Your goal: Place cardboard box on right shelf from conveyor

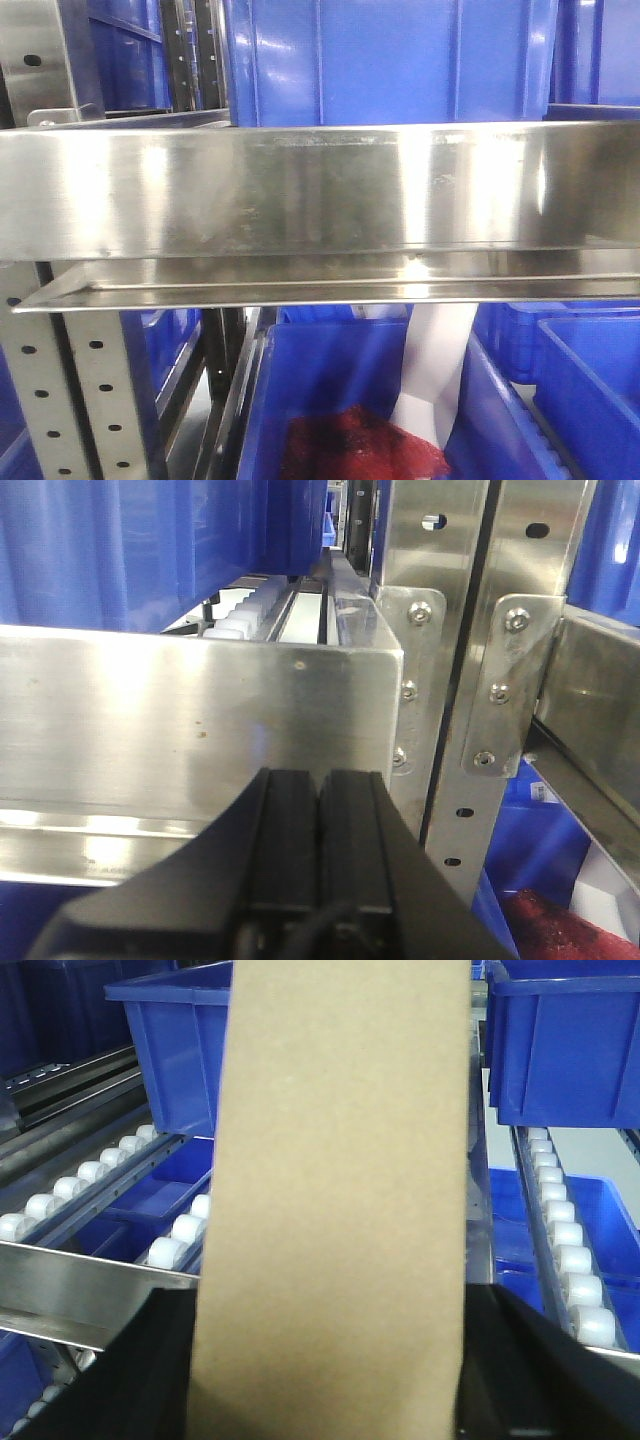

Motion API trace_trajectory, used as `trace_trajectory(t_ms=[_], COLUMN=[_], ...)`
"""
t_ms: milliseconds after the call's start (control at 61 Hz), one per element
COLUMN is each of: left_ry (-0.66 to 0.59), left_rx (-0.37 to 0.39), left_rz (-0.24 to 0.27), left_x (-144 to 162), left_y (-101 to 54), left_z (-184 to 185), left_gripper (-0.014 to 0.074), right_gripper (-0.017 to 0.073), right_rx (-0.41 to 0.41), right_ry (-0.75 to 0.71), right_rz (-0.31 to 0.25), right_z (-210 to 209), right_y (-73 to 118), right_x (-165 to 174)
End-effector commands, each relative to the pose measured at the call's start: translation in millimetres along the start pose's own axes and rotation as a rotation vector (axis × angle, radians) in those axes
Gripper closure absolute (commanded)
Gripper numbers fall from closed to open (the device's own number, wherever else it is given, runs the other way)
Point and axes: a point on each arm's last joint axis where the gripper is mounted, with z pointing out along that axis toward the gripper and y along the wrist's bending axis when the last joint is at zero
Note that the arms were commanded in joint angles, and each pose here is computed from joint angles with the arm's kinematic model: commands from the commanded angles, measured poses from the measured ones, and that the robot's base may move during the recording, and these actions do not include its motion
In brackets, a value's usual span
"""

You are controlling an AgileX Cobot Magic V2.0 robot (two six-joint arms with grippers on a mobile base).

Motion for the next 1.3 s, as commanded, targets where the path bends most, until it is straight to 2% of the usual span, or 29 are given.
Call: trace_trajectory(t_ms=[0, 279, 361, 426, 541, 590, 770, 869, 951, 967, 984, 1066, 1164, 1279], left_ry=[-0.092, -0.092, -0.092, -0.092, -0.092, -0.092, -0.092, -0.092, -0.092, -0.092, -0.092, -0.092, -0.092, -0.092], left_rx=[-0.005, -0.005, -0.005, -0.005, -0.005, -0.005, -0.005, -0.005, -0.005, -0.005, -0.005, -0.005, -0.005, -0.005], left_rz=[-0.006, -0.006, -0.006, -0.006, -0.006, -0.006, -0.006, -0.006, -0.006, -0.006, -0.006, -0.006, -0.006, -0.006], left_x=[-5, -5, -5, -5, -5, -5, -5, -5, -5, -5, -5, -5, -5, -5], left_y=[0.5, 0.5, 0.5, 0.5, 0.5, 0.5, 0.5, 0.5, 0.5, 0.5, 0.5, 0.5, 0.5, 0.5], left_z=[-1, -1, -1, -1, -1, -1, -1, -1, -1, -1, -1, -1, -1, -1], left_gripper=[0.071, 0.071, 0.071, 0.071, 0.0709, 0.071, 0.071, 0.071, 0.0709, 0.071, 0.071, 0.0709, 0.071, 0.071], right_gripper=[0.0396, 0.0396, 0.0396, 0.0396, 0.0396, 0.0396, 0.0396, 0.0396, 0.0396, 0.0396, 0.0396, 0.0396, 0.0396, 0.0396], right_rx=[-0.007, -0.01, -0.011, -0.007, 0.003, 0.006, 0.007, -0.023, -0.058, -0.069, -0.073, -0.119, -0.181, -0.23], right_ry=[-0.109, -0.12, -0.138, -0.132, -0.089, -0.07, -0.036, -0.016, 0.005, 0.008, 0.011, 0.021, 0.051, 0.078], right_rz=[-0.02, -0.019, -0.031, -0.069, -0.207, -0.302, -0.592, -0.75, -0.89, -0.934, -0.949, -1.115, -1.247, -1.359], right_z=[-2, -1, 6, 15, 37, 49, 91, 115, 134, 140, 142, 162, 188, 212], right_y=[1.6, 2.2, 3.6, 5.7, 10.7, 13.5, 23.7, 32.3, 40.2, 42.7, 43.5, 52.3, 60.9, 67.0], right_x=[-16, -17, -24, -32, -53, -66, -108, -121, -123, -123, -123, -118, -108, -98])
